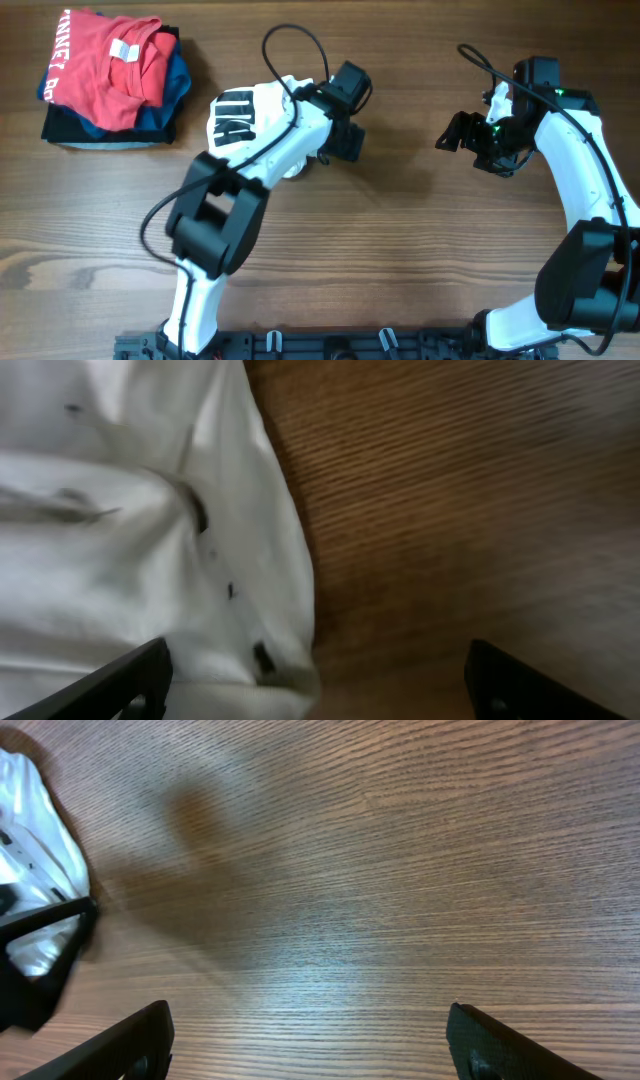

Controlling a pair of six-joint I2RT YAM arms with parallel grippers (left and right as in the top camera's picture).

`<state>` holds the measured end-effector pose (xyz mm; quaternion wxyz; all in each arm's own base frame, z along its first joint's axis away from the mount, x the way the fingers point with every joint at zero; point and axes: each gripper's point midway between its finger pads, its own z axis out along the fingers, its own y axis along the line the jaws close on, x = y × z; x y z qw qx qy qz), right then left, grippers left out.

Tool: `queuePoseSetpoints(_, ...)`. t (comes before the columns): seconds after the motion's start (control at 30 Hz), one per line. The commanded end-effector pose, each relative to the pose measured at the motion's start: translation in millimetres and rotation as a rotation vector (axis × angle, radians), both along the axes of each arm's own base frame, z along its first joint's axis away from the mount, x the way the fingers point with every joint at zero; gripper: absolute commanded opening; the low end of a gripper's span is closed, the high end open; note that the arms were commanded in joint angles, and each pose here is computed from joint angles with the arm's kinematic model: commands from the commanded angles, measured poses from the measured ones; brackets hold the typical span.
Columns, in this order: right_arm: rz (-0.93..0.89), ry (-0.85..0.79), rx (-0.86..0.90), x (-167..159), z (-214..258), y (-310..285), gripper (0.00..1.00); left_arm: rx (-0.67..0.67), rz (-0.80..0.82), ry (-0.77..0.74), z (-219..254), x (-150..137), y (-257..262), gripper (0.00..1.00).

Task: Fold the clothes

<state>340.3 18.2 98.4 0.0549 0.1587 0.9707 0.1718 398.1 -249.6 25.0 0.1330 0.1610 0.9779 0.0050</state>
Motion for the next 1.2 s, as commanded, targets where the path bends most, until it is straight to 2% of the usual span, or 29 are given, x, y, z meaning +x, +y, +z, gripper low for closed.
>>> queuePoseSetpoints(0.0,0.017,-0.051,-0.018,6.3,12.2,-2.4,0.88,0.087,0.054,-0.012,-19.7,7.1,17.8,0.93)
queuePoseSetpoints(0.37,0.017,-0.065,-0.020,9.7,12.8,-2.8,0.89,0.217,0.104,-0.103,-14.3,24.3,45.9,0.88)
queuePoseSetpoints(0.53,0.017,-0.070,-0.020,10.7,13.0,-2.9,0.89,0.251,0.126,-0.055,-38.9,24.7,61.9,0.86)
queuePoseSetpoints(0.6,0.017,-0.073,-0.021,11.5,13.2,-3.0,0.89,0.272,0.132,-0.025,-54.1,22.5,68.3,0.78)
queuePoseSetpoints(0.63,0.017,-0.075,-0.021,11.9,13.2,-3.0,0.89,0.277,0.134,-0.017,-58.6,21.9,70.5,0.71)
queuePoseSetpoints(0.73,0.017,-0.080,-0.022,13.3,13.5,-3.2,0.89,0.291,0.146,0.004,-69.4,21.5,78.6,0.40)
queuePoseSetpoints(0.9,0.018,-0.081,-0.022,13.4,13.6,-3.2,0.89,0.267,0.177,-0.028,-68.3,34.6,84.4,0.05)
queuePoseSetpoints(1.07,0.018,-0.081,-0.022,13.3,13.5,-3.2,0.89,0.262,0.199,-0.033,-66.9,40.3,92.7,0.04)
queuePoseSetpoints(1.17,0.019,-0.082,-0.022,13.5,13.6,-3.2,0.89,0.262,0.220,-0.030,-44.8,44.6,101.2,0.04)
